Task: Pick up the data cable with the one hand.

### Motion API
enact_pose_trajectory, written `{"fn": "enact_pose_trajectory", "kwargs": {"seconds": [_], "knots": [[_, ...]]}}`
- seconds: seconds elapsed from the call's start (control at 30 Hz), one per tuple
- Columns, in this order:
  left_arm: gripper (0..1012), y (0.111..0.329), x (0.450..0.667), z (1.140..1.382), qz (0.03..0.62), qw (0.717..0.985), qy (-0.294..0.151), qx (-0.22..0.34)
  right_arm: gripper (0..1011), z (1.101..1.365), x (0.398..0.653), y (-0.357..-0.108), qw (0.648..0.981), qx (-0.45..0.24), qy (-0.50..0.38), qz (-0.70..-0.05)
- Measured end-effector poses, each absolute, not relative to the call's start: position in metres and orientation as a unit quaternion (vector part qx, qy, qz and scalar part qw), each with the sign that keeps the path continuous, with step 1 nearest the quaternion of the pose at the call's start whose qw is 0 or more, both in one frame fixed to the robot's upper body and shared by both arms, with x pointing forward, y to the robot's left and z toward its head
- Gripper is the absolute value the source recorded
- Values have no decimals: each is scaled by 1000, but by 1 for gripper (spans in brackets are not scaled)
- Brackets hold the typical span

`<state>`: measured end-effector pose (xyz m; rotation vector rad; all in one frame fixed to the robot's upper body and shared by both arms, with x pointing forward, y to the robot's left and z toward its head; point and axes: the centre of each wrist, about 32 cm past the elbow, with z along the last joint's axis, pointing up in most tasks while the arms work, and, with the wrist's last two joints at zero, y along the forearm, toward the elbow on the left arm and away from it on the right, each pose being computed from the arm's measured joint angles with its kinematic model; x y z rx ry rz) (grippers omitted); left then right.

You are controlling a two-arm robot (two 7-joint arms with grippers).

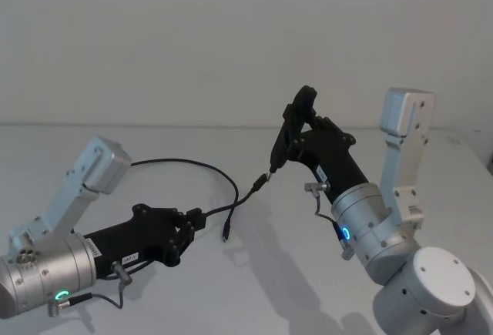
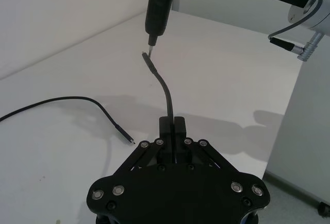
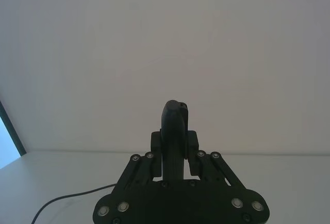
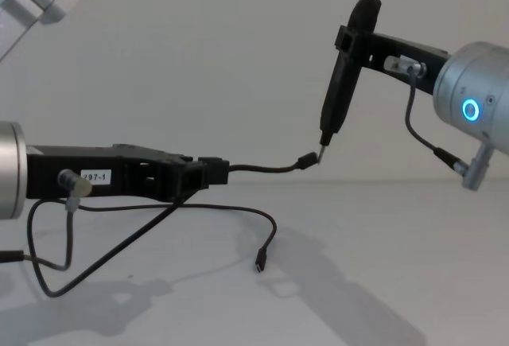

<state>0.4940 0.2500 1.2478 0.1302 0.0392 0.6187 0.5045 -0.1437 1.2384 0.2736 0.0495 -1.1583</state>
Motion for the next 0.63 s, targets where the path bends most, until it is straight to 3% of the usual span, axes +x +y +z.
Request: {"fn": "enact_pose_trajectory", "kwargs": {"seconds": [0.63], "knots": [[40, 250, 494, 1248, 304, 950, 19, 64, 279, 1232, 506, -141, 832, 130, 18, -540]]}}
